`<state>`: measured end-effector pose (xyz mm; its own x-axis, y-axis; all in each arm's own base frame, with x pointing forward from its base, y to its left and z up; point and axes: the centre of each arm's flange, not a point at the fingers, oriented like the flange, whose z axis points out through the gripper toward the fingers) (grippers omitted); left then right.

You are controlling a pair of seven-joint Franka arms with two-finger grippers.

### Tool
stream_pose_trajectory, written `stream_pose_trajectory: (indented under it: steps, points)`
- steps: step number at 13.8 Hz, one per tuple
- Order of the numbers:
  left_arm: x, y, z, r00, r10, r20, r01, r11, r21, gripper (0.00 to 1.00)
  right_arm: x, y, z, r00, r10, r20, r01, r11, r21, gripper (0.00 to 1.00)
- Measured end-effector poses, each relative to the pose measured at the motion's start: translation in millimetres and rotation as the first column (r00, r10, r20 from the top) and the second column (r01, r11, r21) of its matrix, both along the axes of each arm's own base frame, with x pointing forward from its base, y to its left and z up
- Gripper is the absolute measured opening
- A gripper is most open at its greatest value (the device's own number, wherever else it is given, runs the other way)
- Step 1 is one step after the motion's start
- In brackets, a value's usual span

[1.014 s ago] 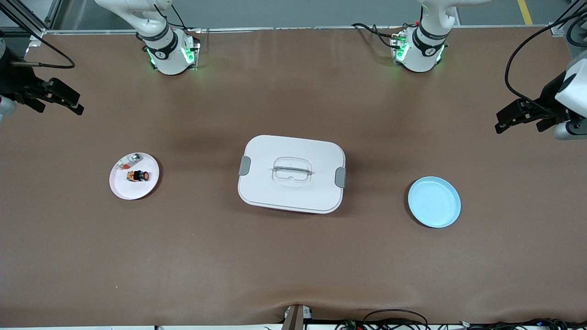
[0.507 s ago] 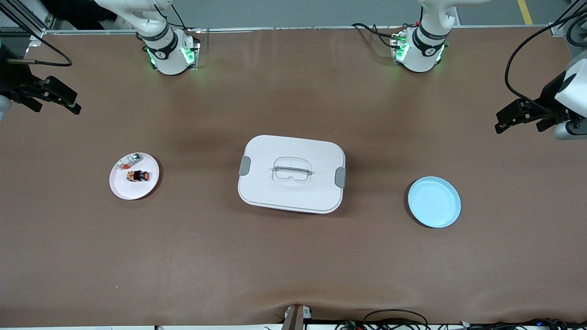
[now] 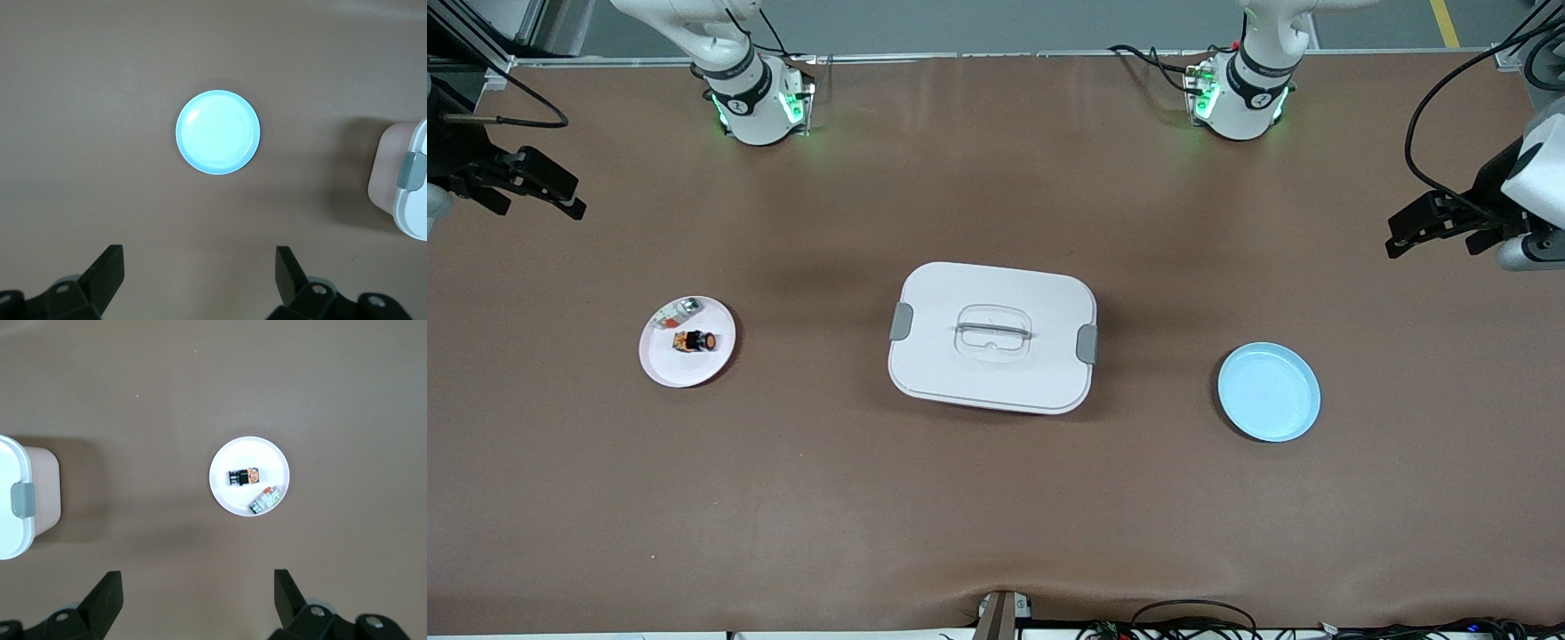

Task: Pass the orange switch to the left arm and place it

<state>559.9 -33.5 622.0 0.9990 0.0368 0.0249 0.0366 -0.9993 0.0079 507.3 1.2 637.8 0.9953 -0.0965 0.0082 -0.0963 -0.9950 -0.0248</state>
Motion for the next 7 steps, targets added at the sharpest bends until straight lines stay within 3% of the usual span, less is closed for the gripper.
stream_pose_trajectory:
  steps: [4,7]
  points:
    - [-0.2,-0.7,-0.2,1.0,-0.001,-0.002,0.001,1.0,0.0,1.0,3.9,-0.2,-18.0,0.998,0.002,-0.063,-0.002,1.0,0.001,1.0]
    - [-0.3,-0.8,-0.2,1.0,-0.002,-0.003,0.002,1.0,0.0,1.0,25.5,-1.8,-56.3,0.991,0.02,-0.135,-0.02,1.0,0.001,1.0]
